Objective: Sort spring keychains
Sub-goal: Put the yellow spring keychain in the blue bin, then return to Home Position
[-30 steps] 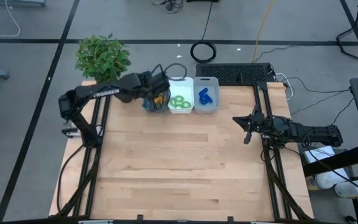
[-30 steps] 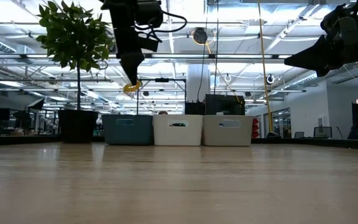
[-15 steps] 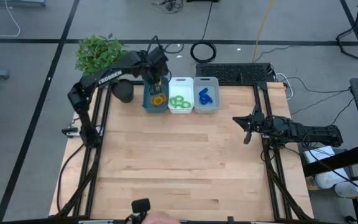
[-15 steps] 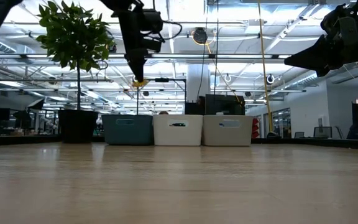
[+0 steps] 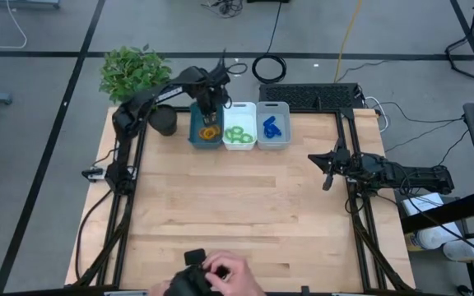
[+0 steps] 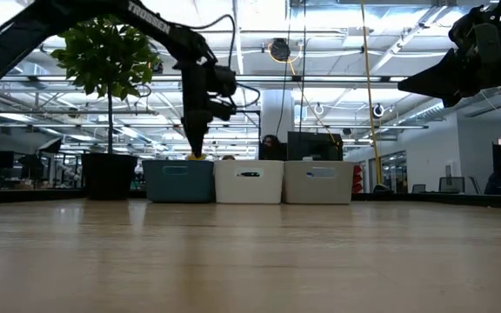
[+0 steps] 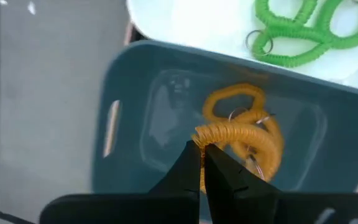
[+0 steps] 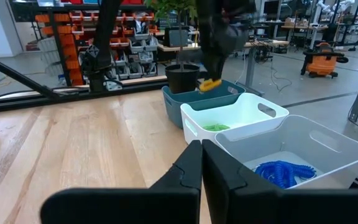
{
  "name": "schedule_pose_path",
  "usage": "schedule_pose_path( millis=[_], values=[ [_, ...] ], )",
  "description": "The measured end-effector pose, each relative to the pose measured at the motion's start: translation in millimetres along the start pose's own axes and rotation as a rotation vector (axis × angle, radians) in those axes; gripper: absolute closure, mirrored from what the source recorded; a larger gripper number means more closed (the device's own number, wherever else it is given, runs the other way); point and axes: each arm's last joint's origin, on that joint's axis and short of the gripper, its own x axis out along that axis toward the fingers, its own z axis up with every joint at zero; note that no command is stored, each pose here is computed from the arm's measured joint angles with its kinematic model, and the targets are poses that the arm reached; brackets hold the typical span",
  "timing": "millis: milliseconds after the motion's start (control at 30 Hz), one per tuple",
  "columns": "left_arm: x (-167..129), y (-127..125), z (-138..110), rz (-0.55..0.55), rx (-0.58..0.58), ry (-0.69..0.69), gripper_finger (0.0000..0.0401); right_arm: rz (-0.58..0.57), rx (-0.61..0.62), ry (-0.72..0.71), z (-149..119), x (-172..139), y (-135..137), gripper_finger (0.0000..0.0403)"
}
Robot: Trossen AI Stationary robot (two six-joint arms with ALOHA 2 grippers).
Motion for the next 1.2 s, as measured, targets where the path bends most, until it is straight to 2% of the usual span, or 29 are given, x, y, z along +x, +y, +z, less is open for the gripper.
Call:
schedule_pose_path(
  millis=[200, 367, 500, 700, 833, 1000, 1200],
  values=[
    [24.8, -2.9, 3.8, -0.04, -0.049, 0.061, 0.0388, 0.0, 0.0, 0.0, 0.0, 0.0, 0.0, 0.0403],
    [21.6, -4.3, 3.4, 0.086, -0.151, 0.11, 0.0321, 0.0, 0.0, 0.0, 0.1, 0.0, 0.0, 0.0403],
    [5.9, -8.7, 2.4, 0.17, -0.196, 0.106, 0.0248, 0.0, 0.0, 0.0, 0.0, 0.0, 0.0, 0.0403],
    [-23.2, -26.1, 1.8, 0.221, -0.221, 0.067, 0.0143, 0.0, 0.0, 0.0, 0.0, 0.0, 0.0, 0.0403],
    [-44.9, -37.5, 0.9, 0.342, -0.27, 0.031, 0.0085, 0.0, 0.0, 0.0, 0.1, 0.0, 0.0, 0.0403],
    [-70.4, -58.5, 1.1, 0.387, -0.322, -0.054, 0.0039, 0.0, 0.0, 0.0, 0.0, 0.0, 0.0, 0.0403],
    [-93.0, -96.0, -3.7, 0.402, -0.303, -0.155, 0.0023, 0.0, 0.0, 0.0, 0.0, 0.0, 0.0, 0.0403]
  ],
)
